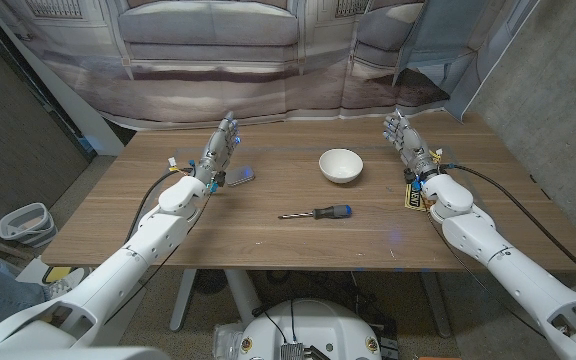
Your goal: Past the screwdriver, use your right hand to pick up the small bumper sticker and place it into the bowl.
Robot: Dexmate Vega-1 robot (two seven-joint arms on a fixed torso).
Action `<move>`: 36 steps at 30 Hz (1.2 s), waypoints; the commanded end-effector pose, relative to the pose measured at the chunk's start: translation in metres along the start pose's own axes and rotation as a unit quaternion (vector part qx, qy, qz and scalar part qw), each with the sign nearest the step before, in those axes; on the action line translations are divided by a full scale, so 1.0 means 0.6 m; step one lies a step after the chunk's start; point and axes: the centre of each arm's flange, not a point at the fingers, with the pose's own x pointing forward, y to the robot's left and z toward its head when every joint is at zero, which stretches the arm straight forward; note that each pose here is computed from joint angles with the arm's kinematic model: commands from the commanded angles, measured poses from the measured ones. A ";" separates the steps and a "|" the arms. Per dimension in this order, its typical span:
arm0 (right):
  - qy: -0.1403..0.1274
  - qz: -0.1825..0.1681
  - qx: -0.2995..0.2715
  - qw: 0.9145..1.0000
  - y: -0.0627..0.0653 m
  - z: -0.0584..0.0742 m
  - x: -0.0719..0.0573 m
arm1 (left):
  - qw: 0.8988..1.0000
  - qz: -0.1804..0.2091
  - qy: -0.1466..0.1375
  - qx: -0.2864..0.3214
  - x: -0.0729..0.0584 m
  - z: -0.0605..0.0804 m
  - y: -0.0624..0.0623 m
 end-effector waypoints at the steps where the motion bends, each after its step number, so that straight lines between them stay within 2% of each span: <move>1: -0.003 -0.003 -0.022 1.000 -0.016 0.012 -0.009 | 1.000 -0.002 -0.004 -0.002 0.002 0.002 -0.004; 21: -0.003 -0.016 -0.041 0.999 -0.036 0.021 -0.029 | 1.000 -0.002 -0.008 0.005 0.001 0.014 -0.006; 36: -0.017 -0.017 -0.054 0.998 -0.053 0.026 -0.052 | 1.000 -0.005 -0.012 0.011 -0.004 0.024 -0.015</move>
